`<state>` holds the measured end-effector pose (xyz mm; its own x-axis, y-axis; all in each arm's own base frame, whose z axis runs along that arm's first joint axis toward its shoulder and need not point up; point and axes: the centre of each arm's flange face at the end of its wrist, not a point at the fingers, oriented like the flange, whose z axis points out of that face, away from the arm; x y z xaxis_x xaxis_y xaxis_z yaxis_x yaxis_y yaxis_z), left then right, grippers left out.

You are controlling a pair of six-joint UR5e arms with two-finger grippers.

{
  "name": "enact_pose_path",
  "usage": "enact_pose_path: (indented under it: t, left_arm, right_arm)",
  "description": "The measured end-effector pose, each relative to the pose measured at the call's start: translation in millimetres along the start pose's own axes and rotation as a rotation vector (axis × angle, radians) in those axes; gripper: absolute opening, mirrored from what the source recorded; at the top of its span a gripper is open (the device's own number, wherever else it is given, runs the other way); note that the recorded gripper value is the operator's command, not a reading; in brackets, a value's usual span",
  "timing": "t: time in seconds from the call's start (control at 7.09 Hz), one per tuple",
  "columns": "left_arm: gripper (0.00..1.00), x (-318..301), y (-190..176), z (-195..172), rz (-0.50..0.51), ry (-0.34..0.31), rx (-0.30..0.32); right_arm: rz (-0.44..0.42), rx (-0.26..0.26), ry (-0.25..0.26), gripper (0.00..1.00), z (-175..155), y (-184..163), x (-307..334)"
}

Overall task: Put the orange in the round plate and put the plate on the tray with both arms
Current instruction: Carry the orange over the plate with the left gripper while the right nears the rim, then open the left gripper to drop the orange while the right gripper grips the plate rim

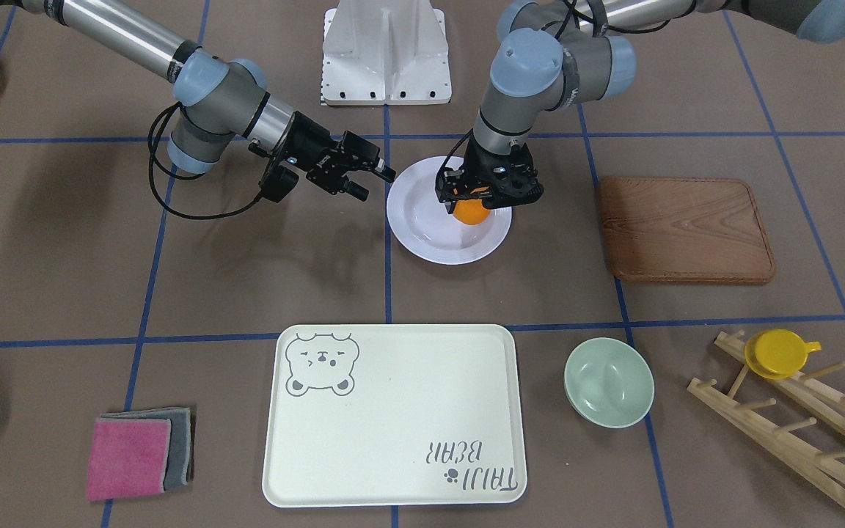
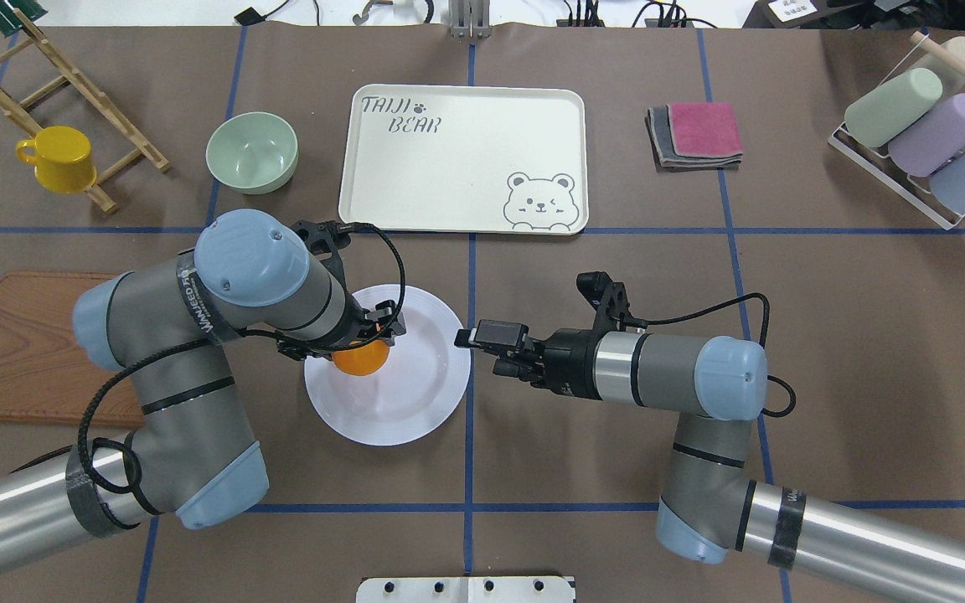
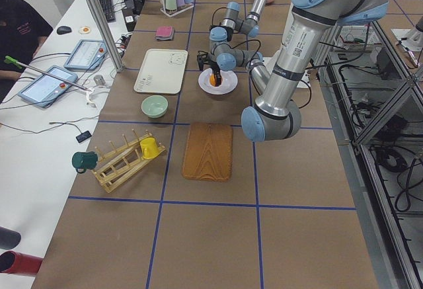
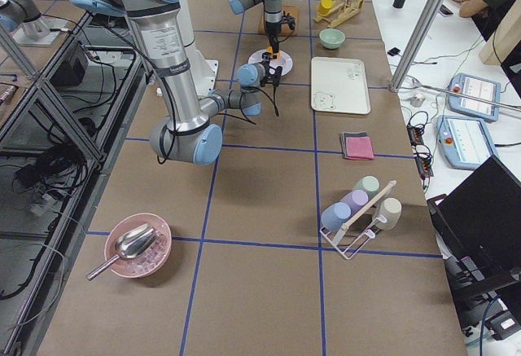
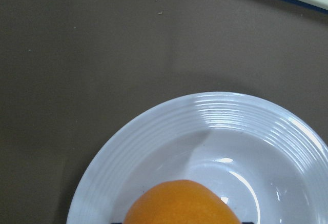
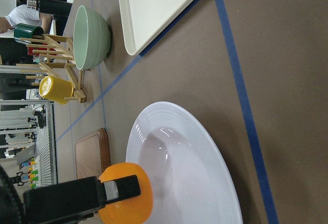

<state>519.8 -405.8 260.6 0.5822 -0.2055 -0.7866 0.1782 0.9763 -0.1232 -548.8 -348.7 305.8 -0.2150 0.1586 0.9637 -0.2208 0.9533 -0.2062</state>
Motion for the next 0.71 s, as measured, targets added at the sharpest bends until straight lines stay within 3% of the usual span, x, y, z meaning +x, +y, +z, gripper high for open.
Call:
enact_pose_path:
  t: [0.71]
  left_arm:
    - [0.99, -9.8, -25.8, -38.7, 0.015, 0.061, 0.008]
  right_arm:
    - [-0.002, 0.017, 0.043, 0.99, 26.9, 19.0, 10.2]
